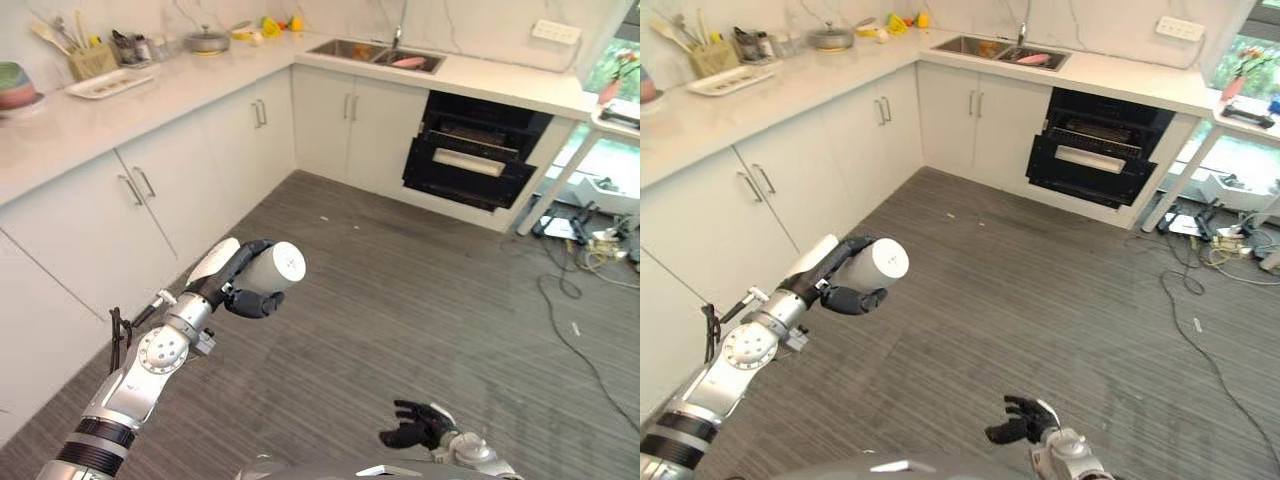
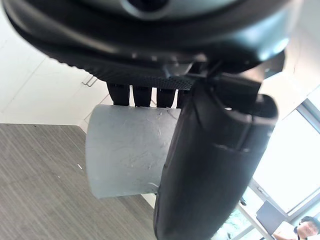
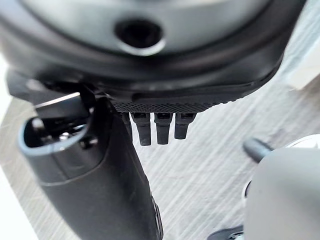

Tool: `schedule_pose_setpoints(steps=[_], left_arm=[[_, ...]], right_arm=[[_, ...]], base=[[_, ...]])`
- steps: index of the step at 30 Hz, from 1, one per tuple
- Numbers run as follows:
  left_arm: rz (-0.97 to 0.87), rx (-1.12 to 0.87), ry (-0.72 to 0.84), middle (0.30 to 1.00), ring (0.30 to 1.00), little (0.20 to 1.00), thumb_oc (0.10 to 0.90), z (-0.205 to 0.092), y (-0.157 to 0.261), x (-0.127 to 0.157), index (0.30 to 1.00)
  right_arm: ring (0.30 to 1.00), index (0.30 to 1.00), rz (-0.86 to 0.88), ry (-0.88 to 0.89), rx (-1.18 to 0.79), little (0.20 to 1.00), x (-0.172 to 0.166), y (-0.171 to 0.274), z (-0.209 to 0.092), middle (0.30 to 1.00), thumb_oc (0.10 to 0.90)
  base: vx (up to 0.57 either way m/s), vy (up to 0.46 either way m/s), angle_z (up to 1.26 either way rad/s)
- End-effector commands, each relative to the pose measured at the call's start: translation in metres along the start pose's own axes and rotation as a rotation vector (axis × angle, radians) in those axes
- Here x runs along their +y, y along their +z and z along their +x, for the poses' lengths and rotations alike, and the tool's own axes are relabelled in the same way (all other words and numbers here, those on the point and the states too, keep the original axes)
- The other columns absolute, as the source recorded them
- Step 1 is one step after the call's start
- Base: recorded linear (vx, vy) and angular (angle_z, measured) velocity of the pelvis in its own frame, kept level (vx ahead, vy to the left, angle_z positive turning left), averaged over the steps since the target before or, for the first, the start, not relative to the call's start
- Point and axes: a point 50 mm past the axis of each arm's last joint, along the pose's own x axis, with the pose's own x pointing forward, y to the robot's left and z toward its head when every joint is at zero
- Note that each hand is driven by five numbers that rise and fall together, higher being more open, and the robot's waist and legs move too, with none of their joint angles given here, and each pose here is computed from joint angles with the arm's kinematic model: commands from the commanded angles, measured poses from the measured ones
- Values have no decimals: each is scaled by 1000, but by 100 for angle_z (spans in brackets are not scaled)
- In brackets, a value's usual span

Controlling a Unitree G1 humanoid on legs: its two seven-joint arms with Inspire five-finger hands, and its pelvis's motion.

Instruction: Place the dishes in the dishwasher.

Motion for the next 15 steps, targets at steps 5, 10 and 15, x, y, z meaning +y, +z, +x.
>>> schedule_pose_setpoints(steps=[5,10,15], left_arm=[[134,-300,123,300,300,300,400,28,59,36,300],[169,-336,112,300,300,300,400,45,69,35,300],[155,-355,98,300,300,300,400,39,72,28,300]], right_arm=[[900,900,-3,2,-274,900,-3,67,4,900,800],[900,900,3,-1,-292,900,-6,69,1,900,800],[900,900,-47,-59,-358,900,-30,78,-12,900,800]], base=[[151,100,76],[415,-91,58],[468,-166,23]])
